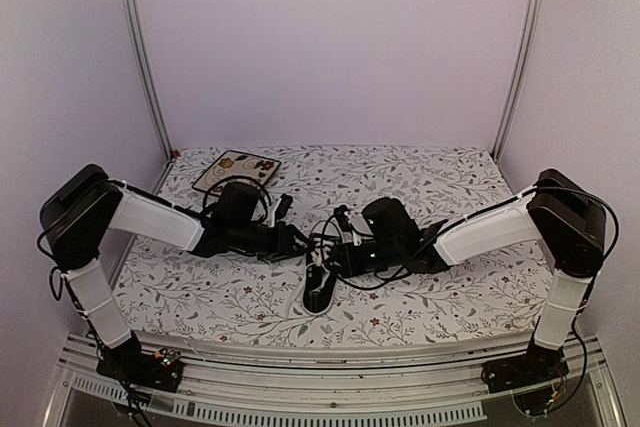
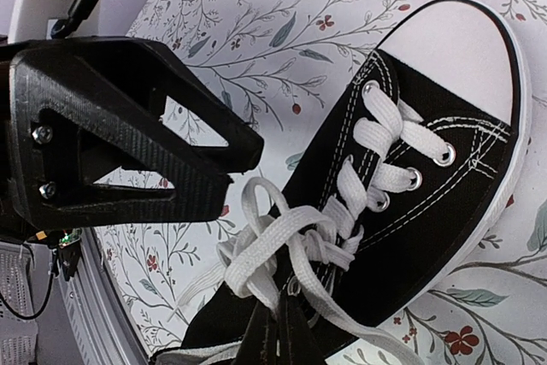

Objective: Tie the shoes

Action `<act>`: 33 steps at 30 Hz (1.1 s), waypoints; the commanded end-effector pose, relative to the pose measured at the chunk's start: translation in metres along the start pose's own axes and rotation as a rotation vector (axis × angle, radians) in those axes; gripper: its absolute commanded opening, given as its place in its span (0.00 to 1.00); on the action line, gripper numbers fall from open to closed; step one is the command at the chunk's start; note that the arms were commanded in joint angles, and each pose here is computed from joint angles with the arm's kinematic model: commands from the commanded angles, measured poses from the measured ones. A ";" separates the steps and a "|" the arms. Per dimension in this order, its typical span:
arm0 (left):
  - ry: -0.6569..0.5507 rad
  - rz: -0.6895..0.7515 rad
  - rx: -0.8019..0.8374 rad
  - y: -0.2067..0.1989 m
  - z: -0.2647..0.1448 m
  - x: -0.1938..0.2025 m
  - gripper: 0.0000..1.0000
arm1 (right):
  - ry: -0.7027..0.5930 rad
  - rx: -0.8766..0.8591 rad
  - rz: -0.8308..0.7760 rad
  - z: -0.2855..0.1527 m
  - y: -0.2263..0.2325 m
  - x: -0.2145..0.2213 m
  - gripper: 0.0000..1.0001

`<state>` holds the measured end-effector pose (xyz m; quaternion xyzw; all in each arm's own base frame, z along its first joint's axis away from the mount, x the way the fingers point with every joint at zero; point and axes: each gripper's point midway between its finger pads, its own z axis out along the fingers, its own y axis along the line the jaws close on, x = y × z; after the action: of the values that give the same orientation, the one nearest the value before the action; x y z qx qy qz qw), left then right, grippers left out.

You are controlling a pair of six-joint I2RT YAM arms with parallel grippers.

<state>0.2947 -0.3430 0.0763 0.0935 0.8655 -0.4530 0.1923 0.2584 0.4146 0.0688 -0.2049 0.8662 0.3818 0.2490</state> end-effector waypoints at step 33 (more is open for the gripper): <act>0.037 0.018 0.007 -0.005 0.017 0.006 0.00 | -0.070 0.087 0.061 -0.016 -0.018 -0.025 0.02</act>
<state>0.2947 -0.3605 0.0647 0.1087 0.8673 -0.4534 0.1744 0.2687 0.4057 0.0674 -0.1794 0.8766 0.3637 0.2591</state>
